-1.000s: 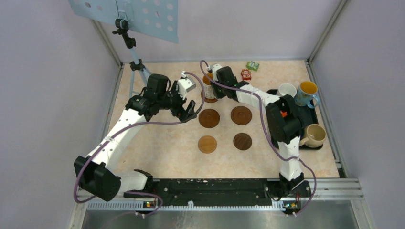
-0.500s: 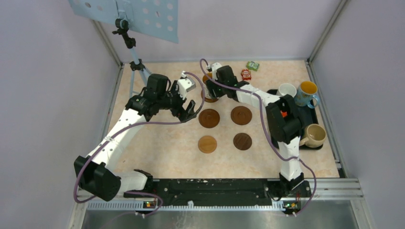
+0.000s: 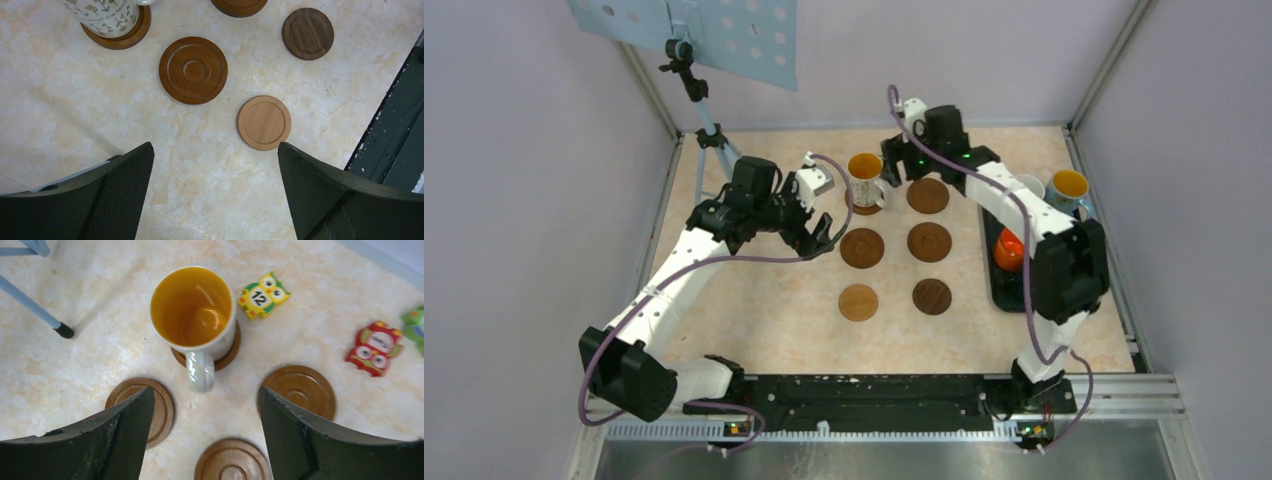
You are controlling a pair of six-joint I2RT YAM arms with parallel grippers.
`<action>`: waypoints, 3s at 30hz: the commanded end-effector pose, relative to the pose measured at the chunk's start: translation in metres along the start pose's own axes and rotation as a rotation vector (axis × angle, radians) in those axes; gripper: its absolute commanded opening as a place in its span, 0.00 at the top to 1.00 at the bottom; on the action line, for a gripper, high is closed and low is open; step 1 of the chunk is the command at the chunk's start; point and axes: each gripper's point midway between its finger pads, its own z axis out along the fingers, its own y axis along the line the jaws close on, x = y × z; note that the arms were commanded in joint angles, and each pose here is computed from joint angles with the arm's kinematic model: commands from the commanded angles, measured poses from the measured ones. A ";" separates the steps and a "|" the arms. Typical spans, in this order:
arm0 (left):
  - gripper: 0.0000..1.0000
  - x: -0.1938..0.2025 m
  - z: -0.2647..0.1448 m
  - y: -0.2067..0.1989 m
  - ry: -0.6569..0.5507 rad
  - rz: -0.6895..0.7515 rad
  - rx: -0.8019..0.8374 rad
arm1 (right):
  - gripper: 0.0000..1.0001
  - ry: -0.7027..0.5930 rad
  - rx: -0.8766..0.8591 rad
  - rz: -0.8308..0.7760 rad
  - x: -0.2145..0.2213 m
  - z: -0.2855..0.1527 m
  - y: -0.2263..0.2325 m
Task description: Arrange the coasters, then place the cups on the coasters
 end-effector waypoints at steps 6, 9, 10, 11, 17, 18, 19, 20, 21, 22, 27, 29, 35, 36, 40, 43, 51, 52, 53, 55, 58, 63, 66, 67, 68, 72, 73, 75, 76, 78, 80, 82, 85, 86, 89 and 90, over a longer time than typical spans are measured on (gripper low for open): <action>0.01 -0.013 -0.010 -0.009 -0.046 0.035 0.039 | 0.18 -0.052 -0.006 0.000 -0.017 -0.151 -0.062; 0.01 -0.013 -0.008 -0.010 -0.050 0.034 0.051 | 0.18 -0.034 0.057 -0.009 -0.003 -0.196 -0.096; 0.01 -0.014 -0.007 -0.010 -0.052 0.031 0.054 | 0.19 -0.021 0.080 -0.003 0.005 -0.208 -0.107; 0.01 -0.014 -0.006 -0.011 -0.053 0.028 0.059 | 0.19 -0.004 0.110 0.009 0.015 -0.220 -0.120; 0.01 -0.012 -0.004 -0.016 -0.044 0.024 0.098 | 0.20 0.093 0.239 0.029 0.070 -0.285 -0.187; 0.01 -0.012 -0.004 -0.017 -0.045 0.026 0.102 | 0.21 0.117 0.238 0.022 0.080 -0.291 -0.198; 0.01 -0.012 -0.004 -0.017 -0.042 0.026 0.103 | 0.22 0.145 0.244 0.031 0.090 -0.297 -0.208; 0.01 -0.012 -0.004 -0.017 -0.044 0.030 0.107 | 0.23 0.172 0.261 0.038 0.099 -0.302 -0.219; 0.01 -0.012 -0.004 -0.018 -0.044 0.030 0.111 | 0.25 0.197 0.275 0.038 0.109 -0.306 -0.230; 0.01 -0.012 -0.004 -0.019 -0.045 0.032 0.116 | 0.25 0.226 0.292 0.033 0.118 -0.309 -0.240; 0.01 -0.015 -0.003 -0.019 -0.054 0.035 0.124 | 0.26 0.355 0.357 0.017 0.157 -0.297 -0.283; 0.01 -0.014 -0.002 -0.019 -0.052 0.034 0.126 | 0.26 0.386 0.358 0.029 0.170 -0.289 -0.297; 0.01 -0.011 0.000 -0.015 -0.044 0.031 0.108 | 0.29 0.440 0.364 0.035 0.201 -0.264 -0.332; 0.01 -0.011 0.001 -0.014 -0.044 0.029 0.102 | 0.30 0.440 0.359 0.034 0.205 -0.260 -0.335; 0.01 -0.013 0.002 -0.013 -0.044 0.019 0.108 | 0.32 0.436 0.329 0.037 0.217 -0.242 -0.343; 0.01 -0.014 0.004 -0.014 -0.045 0.012 0.117 | 0.35 0.429 0.306 0.036 0.224 -0.231 -0.348; 0.01 -0.009 0.010 -0.006 -0.025 0.002 0.087 | 0.44 0.399 0.263 0.036 0.231 -0.209 -0.348; 0.01 -0.009 0.011 -0.006 -0.023 0.000 0.088 | 0.45 0.397 0.263 0.031 0.231 -0.208 -0.348; 0.01 -0.009 0.011 -0.005 -0.022 0.001 0.087 | 0.46 0.397 0.262 0.028 0.231 -0.206 -0.348; 0.01 -0.006 0.013 -0.004 -0.013 -0.001 0.084 | 0.52 0.397 0.259 0.025 0.232 -0.204 -0.349; 0.01 -0.004 0.014 -0.002 -0.005 -0.002 0.078 | 0.63 0.410 0.250 0.024 0.236 -0.202 -0.349; 0.01 -0.004 0.015 -0.001 -0.005 -0.003 0.074 | 0.79 0.426 0.243 0.033 0.245 -0.201 -0.346; 0.01 -0.004 0.014 0.000 -0.004 -0.003 0.069 | 0.90 0.423 0.244 0.036 0.244 -0.204 -0.343; 0.01 -0.004 0.014 -0.001 -0.003 -0.003 0.068 | 0.94 0.420 0.247 0.036 0.242 -0.205 -0.342; 0.01 -0.003 0.014 0.000 -0.001 -0.004 0.067 | 0.99 0.415 0.254 0.038 0.241 -0.206 -0.341; 0.01 -0.003 0.013 -0.001 -0.003 -0.003 0.066 | 1.00 0.347 0.297 0.030 0.223 -0.219 -0.340; 0.01 -0.003 0.013 -0.001 -0.004 -0.002 0.066 | 1.00 0.323 0.306 0.028 0.217 -0.223 -0.339; 0.01 -0.003 0.012 -0.001 -0.007 -0.002 0.063 | 1.00 0.277 0.326 0.022 0.206 -0.230 -0.338; 0.01 -0.003 0.012 -0.002 -0.008 -0.001 0.064 | 1.00 0.254 0.338 0.014 0.199 -0.234 -0.337; 0.01 -0.003 0.012 -0.002 -0.009 -0.002 0.063 | 1.00 0.212 0.356 0.005 0.187 -0.240 -0.336; 0.01 -0.004 0.011 -0.002 -0.012 -0.001 0.064 | 1.00 0.167 0.371 0.001 0.174 -0.245 -0.335; 0.01 -0.005 0.010 -0.002 -0.013 0.000 0.061 | 1.00 0.132 0.377 -0.001 0.162 -0.249 -0.333; 0.01 -0.004 0.010 -0.002 -0.014 0.002 0.059 | 1.00 0.096 0.387 -0.012 0.146 -0.257 -0.330; 0.01 -0.004 0.009 -0.002 -0.013 0.002 0.058 | 1.00 0.088 0.390 -0.017 0.140 -0.260 -0.329; 0.01 -0.005 0.008 -0.003 -0.012 0.004 0.058 | 1.00 0.068 0.391 -0.025 0.122 -0.269 -0.325; 0.01 -0.005 0.008 -0.003 -0.012 0.004 0.061 | 1.00 0.059 0.393 -0.029 0.115 -0.273 -0.324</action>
